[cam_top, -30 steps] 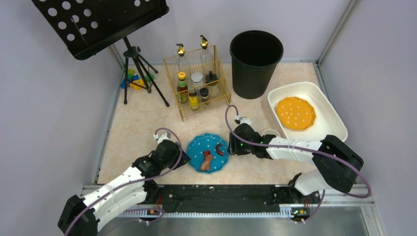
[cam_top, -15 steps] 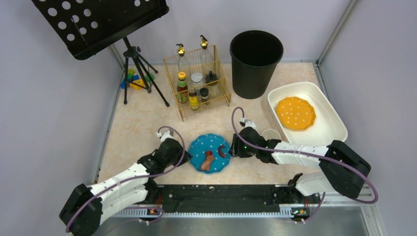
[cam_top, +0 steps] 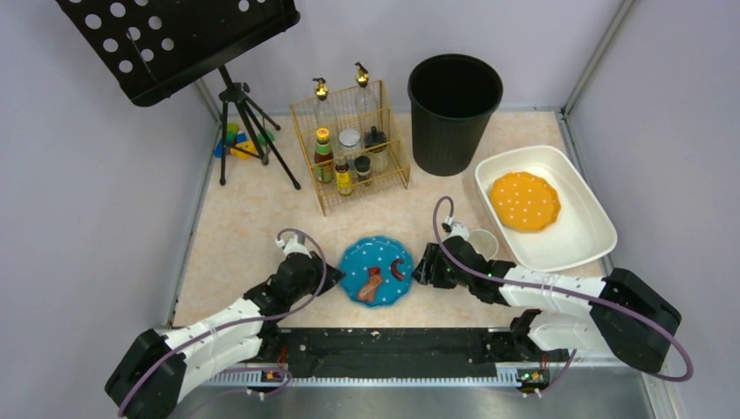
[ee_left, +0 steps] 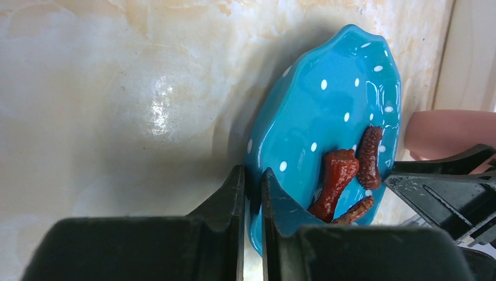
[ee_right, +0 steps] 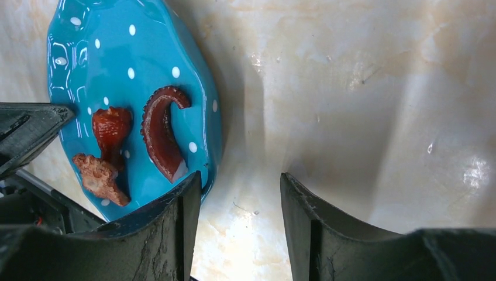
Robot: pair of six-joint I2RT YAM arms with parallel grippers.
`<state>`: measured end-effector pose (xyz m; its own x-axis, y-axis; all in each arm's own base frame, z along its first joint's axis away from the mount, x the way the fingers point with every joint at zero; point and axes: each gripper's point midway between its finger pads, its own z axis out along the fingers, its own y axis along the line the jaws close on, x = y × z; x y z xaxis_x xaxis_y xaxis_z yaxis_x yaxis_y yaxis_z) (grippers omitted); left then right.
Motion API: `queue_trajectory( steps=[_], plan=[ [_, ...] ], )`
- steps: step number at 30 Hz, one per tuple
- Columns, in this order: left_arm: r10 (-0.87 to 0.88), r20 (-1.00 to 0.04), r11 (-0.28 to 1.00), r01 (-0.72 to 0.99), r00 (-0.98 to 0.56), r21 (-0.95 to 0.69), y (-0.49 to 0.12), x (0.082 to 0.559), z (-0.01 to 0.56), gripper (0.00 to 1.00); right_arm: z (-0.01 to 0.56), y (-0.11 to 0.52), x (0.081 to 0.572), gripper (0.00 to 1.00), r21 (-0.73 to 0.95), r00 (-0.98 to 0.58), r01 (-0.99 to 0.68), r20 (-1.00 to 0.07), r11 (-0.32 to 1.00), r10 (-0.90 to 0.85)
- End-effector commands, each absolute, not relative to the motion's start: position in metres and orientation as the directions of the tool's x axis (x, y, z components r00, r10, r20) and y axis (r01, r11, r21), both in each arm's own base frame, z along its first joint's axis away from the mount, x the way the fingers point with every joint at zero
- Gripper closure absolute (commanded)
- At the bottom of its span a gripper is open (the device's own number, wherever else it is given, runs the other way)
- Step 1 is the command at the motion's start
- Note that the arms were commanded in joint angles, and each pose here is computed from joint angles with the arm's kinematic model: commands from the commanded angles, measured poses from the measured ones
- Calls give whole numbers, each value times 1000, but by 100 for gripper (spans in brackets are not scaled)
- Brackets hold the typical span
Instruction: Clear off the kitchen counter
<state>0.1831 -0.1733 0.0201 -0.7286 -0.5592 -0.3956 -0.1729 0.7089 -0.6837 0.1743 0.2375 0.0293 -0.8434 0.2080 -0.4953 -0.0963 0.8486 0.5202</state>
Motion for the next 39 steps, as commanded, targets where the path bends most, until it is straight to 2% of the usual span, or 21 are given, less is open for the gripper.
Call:
queue_trajectory(
  steps=[1, 17, 29, 39],
  plan=[
    [-554, -330, 745, -278, -765, -606, -149, 151, -29, 100, 32, 241, 171, 48, 565, -844, -69, -472, 822, 254],
    [-556, -269, 656, -215, -786, -724, -163, 136, -28, 100, 36, 251, 174, 48, 670, -824, -35, -440, 742, 357],
    [-546, -264, 652, -206, -795, -730, -165, 134, -27, 100, 31, 270, 182, 52, 746, -821, -13, -388, 665, 419],
    [-544, -266, 654, -203, -796, -729, -165, 134, -27, 100, 32, 301, 176, 57, 822, -857, -44, -324, 568, 401]
  ],
)
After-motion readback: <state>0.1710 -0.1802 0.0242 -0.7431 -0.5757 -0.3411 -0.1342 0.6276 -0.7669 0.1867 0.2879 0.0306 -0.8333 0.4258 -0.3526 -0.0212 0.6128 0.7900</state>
